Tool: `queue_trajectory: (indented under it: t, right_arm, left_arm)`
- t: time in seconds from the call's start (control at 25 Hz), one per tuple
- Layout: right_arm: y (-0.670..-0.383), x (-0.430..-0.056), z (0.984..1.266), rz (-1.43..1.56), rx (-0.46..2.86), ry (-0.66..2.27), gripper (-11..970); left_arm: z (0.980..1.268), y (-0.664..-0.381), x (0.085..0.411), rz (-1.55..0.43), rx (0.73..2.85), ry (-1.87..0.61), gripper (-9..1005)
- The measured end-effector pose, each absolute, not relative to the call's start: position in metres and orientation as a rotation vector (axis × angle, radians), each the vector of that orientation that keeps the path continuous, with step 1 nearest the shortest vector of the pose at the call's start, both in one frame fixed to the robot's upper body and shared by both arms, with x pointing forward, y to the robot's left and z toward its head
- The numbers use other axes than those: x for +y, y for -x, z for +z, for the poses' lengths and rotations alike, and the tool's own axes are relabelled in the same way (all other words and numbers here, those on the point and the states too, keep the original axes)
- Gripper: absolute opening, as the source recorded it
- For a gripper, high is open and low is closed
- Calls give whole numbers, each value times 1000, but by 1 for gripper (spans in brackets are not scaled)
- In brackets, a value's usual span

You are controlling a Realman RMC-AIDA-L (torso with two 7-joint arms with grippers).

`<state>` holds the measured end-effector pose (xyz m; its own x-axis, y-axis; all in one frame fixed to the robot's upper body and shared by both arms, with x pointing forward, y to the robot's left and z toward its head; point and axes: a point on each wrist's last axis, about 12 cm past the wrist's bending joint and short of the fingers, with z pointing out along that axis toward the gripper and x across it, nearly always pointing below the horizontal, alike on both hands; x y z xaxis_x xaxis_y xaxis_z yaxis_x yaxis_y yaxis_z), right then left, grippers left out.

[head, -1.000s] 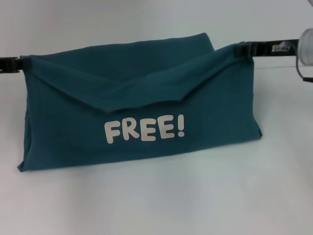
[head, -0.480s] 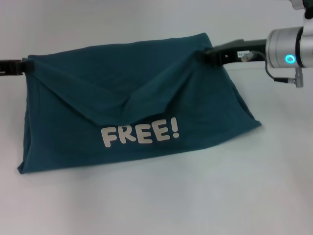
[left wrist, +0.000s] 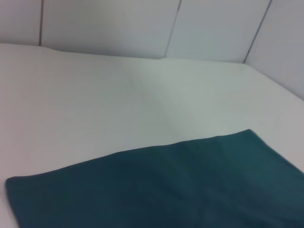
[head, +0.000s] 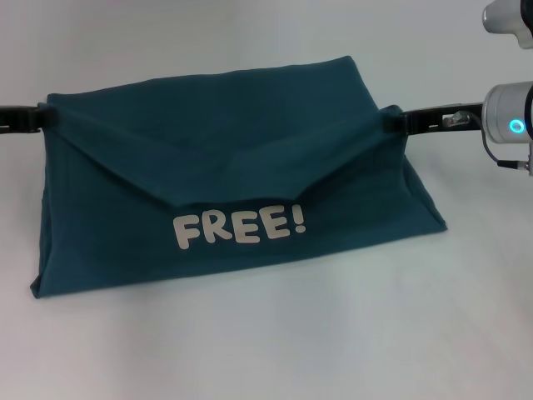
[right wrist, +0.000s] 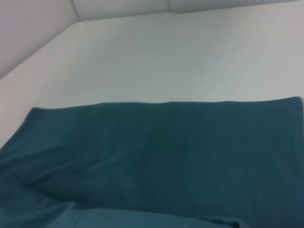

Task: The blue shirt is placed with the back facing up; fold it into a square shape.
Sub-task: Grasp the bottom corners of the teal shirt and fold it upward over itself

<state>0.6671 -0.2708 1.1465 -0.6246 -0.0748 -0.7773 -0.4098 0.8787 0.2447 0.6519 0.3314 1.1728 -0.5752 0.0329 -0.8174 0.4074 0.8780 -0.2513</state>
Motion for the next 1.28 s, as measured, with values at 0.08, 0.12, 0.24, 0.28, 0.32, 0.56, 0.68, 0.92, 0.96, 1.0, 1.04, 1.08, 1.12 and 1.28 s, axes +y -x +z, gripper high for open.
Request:
queue_trajectory:
  t: [0.08, 0.12, 0.24, 0.28, 0.32, 0.56, 0.68, 0.92, 0.96, 1.0, 1.04, 1.08, 1.12, 1.28]
  right_arm:
    - [-668, -271, 1144, 493, 2200, 320, 66]
    - [-669, -271, 1143, 482, 2194, 309, 66]
    - [-671, -269, 1141, 447, 2175, 285, 66]
    - [-672, -269, 1141, 437, 2169, 278, 66]
    - [-673, -268, 1141, 425, 2161, 269, 66]
    - [-680, -262, 1141, 350, 2113, 236, 66]
    - [-683, -257, 1139, 314, 2100, 223, 65]
    - [-686, -244, 1132, 276, 2108, 262, 65]
    - [-687, -243, 1132, 267, 2107, 269, 65]
    - [-687, -241, 1131, 257, 2106, 278, 65]
    - [-686, -240, 1129, 249, 2107, 283, 65]
    - [-687, -240, 1129, 242, 2106, 282, 65]
    - [-687, -240, 1128, 235, 2105, 277, 66]
    - [-687, -242, 1127, 225, 2098, 257, 66]
  left_arm:
    - [1168, -653, 330, -503, 2142, -308, 22]
    - [1166, -653, 330, -497, 2144, -306, 22]
    - [1157, -653, 329, -459, 2142, -300, 21]
    - [1154, -654, 329, -444, 2139, -297, 21]
    - [1152, -654, 329, -426, 2137, -294, 21]
    - [1138, -659, 321, -284, 2117, -334, 25]
    - [1132, -662, 314, -212, 2107, -364, 28]
    - [1121, -666, 302, -99, 2103, -406, 35]
    - [1117, -666, 300, -74, 2105, -417, 36]
    - [1116, -666, 300, -69, 2105, -420, 37]
    - [1115, -666, 299, -60, 2105, -426, 38]
    - [1113, -666, 298, -47, 2107, -432, 39]
    - [1112, -666, 297, -40, 2107, -433, 40]
    - [1107, -666, 295, -7, 2102, -410, 44]
